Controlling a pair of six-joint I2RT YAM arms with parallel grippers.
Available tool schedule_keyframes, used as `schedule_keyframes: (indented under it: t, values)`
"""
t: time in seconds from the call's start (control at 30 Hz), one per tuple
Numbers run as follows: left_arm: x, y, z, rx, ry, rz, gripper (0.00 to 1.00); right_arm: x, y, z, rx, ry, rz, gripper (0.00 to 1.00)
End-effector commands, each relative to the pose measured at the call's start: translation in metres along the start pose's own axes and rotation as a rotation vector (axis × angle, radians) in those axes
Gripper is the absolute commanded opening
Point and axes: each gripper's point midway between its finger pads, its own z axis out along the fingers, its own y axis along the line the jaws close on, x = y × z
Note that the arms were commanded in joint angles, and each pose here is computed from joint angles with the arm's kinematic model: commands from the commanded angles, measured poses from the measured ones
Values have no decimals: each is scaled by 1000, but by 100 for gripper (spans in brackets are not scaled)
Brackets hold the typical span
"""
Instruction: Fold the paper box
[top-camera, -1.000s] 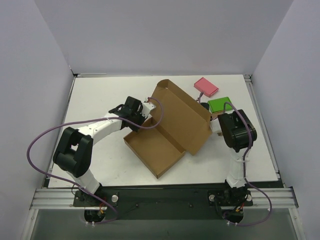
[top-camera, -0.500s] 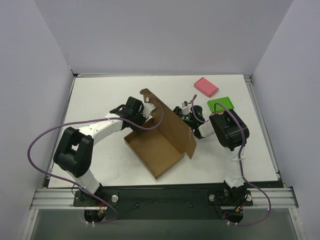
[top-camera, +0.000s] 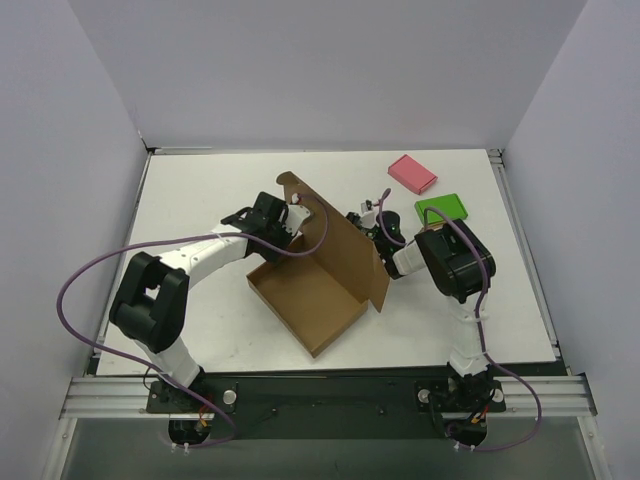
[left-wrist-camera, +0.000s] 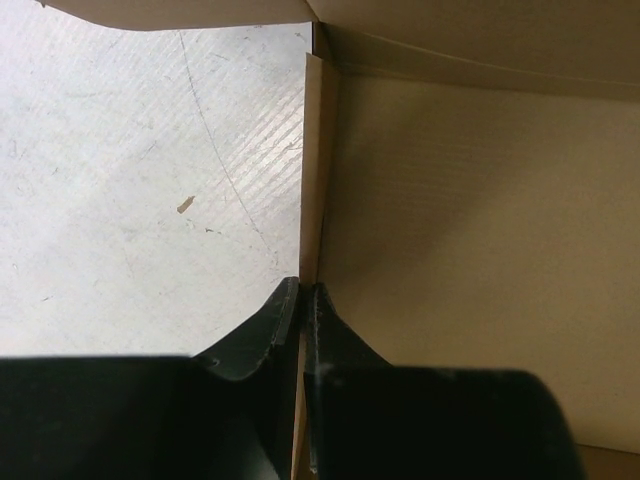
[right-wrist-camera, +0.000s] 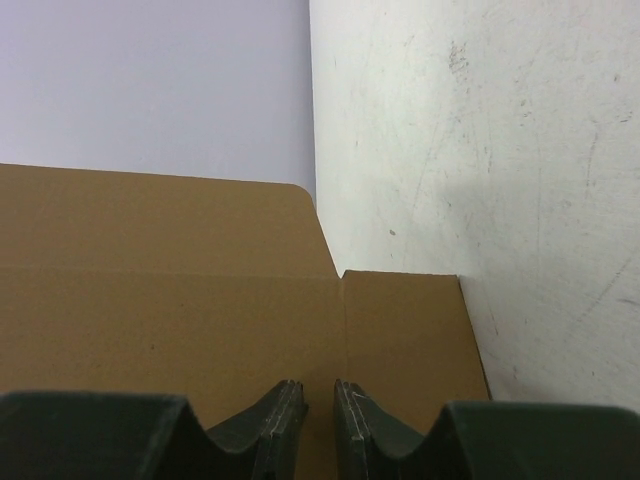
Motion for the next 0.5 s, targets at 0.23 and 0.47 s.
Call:
schedule_keyframes:
  t: [0.23, 0.47]
  values:
    - [27, -49, 25, 168, 108, 2, 0, 84, 47, 25, -155, 260, -113, 21]
    - [24, -48, 22, 171, 97, 7, 0, 98, 67, 27, -221, 326, -143, 21]
